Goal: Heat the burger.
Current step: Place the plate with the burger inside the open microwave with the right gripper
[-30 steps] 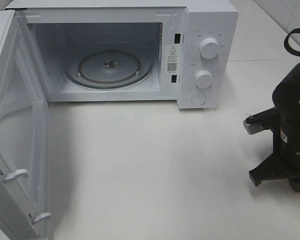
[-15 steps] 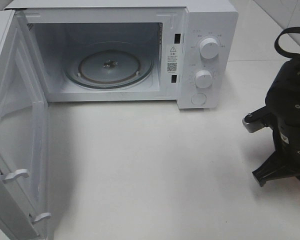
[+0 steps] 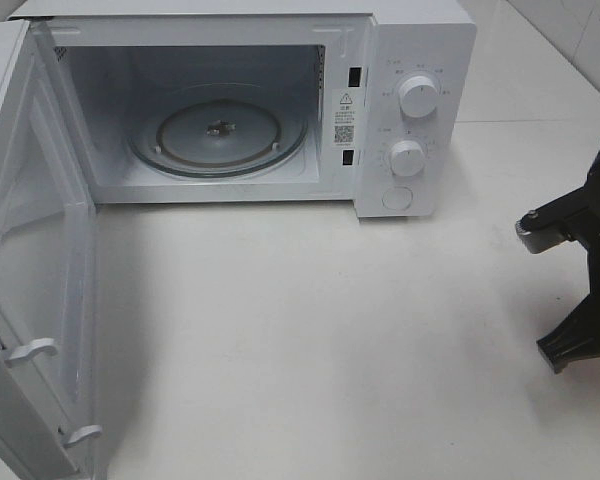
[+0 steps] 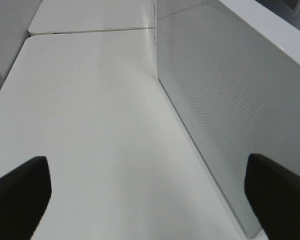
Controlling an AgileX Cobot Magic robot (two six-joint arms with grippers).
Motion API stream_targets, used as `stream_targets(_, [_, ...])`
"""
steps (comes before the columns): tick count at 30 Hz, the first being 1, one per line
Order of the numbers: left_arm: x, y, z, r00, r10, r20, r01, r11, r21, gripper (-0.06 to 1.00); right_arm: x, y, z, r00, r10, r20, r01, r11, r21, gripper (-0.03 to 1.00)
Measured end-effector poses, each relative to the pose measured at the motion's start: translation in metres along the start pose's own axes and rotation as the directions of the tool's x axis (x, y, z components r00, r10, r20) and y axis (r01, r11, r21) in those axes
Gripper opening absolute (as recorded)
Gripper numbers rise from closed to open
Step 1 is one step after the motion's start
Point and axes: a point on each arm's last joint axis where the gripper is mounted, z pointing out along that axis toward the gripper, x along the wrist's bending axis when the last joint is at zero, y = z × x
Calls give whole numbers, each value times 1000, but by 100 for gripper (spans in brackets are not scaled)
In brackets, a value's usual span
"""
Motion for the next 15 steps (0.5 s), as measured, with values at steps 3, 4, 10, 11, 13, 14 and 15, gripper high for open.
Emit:
stream_targets(3, [0, 0, 0, 1000, 0, 0, 0, 1000, 0, 97, 3, -8, -13, 1000, -26, 10, 27, 999, -30, 3])
stream_targets(4, [0, 0, 0, 1000, 0, 0, 0, 1000, 0, 97, 3, -10, -16, 999, -31, 11, 32, 999, -37, 3])
stream_targets(10, [0, 0, 0, 1000, 0, 0, 0, 1000, 0, 97, 9, -22, -26, 998, -68, 4, 68, 995, -73, 3])
stream_targets(11, [0, 0, 0, 1000, 0, 0, 0, 1000, 0, 97, 9, -22, -26, 998, -68, 4, 68, 995, -73, 3])
stream_targets(13, [0, 0, 0, 1000, 0, 0, 0, 1000, 0, 97, 13, -29, -30, 995, -97, 5, 97, 992, -80, 3])
stream_targets(14, [0, 0, 0, 1000, 0, 0, 0, 1000, 0, 97, 13, -29, -30, 995, -97, 5, 97, 992, -80, 3])
stream_targets(15, [0, 0, 0, 1000, 0, 0, 0, 1000, 0, 97, 14, -30, -32, 994, -108, 8, 108, 991, -84, 3])
